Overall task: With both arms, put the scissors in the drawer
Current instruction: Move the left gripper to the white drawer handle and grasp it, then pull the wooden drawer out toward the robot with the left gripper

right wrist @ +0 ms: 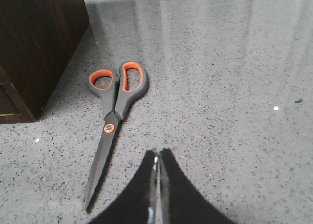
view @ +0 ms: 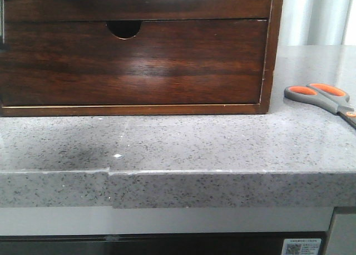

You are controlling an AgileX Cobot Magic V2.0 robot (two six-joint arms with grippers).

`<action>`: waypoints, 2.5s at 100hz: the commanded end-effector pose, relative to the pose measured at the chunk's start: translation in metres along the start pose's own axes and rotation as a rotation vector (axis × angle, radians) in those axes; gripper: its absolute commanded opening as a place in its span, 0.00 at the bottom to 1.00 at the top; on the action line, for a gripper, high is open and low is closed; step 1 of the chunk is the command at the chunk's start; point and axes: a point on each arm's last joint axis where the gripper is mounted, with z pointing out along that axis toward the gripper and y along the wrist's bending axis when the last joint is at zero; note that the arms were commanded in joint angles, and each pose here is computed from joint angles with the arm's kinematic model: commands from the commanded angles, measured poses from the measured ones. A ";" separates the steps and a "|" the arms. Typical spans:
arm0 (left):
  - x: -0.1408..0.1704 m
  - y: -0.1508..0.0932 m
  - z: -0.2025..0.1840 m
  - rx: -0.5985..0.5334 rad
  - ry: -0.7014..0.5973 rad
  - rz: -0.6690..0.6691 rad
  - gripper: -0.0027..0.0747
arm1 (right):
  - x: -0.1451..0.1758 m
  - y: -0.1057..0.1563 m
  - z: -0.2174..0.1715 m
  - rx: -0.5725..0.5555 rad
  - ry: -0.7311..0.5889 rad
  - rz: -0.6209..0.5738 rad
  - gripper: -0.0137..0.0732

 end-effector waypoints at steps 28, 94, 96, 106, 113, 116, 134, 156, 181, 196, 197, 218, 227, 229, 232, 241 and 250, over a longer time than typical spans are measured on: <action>-0.008 0.009 -0.005 -0.036 -0.058 -0.006 0.01 | -0.018 0.001 -0.002 0.000 -0.096 -0.012 0.09; -0.033 0.002 -0.029 -0.053 -0.168 0.007 0.01 | -0.017 0.001 -0.002 0.000 -0.083 -0.012 0.09; -0.033 0.002 -0.030 -0.056 -0.171 0.007 0.01 | -0.017 0.001 -0.002 0.000 -0.083 -0.012 0.09; -0.035 0.005 -0.038 -0.078 -0.183 0.008 0.01 | -0.017 0.001 -0.002 0.000 -0.083 -0.012 0.09; -0.036 0.008 -0.044 -0.099 -0.192 0.008 0.01 | -0.017 0.001 -0.002 0.000 -0.083 -0.012 0.09; -0.036 0.009 -0.047 -0.109 -0.195 0.009 0.01 | -0.017 0.001 -0.002 0.000 -0.083 -0.012 0.09; -0.037 0.014 -0.059 -0.150 -0.209 -0.010 0.01 | -0.017 0.001 -0.002 0.000 -0.082 -0.012 0.09; -0.034 0.003 -0.069 -0.149 -0.222 -0.028 0.01 | -0.017 0.001 -0.002 0.000 -0.082 -0.012 0.09; -0.032 -0.011 -0.080 -0.145 -0.256 -0.033 0.01 | -0.017 0.001 -0.002 0.000 -0.082 -0.012 0.09; -0.034 -0.023 -0.086 -0.133 -0.316 -0.034 0.01 | -0.017 0.001 -0.002 0.000 -0.082 -0.012 0.09; -0.034 -0.023 -0.086 -0.133 -0.319 -0.034 0.01 | -0.017 0.001 -0.002 0.000 -0.082 -0.012 0.09; -0.041 -0.029 -0.093 -0.134 -0.418 -0.028 0.01 | -0.017 0.001 -0.002 0.000 -0.082 -0.012 0.09; -0.042 -0.029 -0.093 -0.133 -0.438 -0.027 0.01 | -0.017 0.001 -0.002 0.000 -0.082 -0.012 0.09; -0.042 -0.029 -0.093 -0.132 -0.438 -0.027 0.01 | -0.017 0.001 -0.002 0.000 -0.082 -0.012 0.09; -0.042 -0.029 -0.093 -0.132 -0.438 -0.027 0.01 | -0.017 0.001 -0.002 0.000 -0.082 -0.012 0.09; -0.042 -0.029 -0.093 -0.132 -0.438 -0.027 0.01 | -0.017 0.001 -0.002 0.000 -0.082 -0.012 0.09; -0.041 -0.029 -0.093 -0.132 -0.426 -0.028 0.01 | -0.017 0.001 -0.002 0.000 -0.082 -0.012 0.09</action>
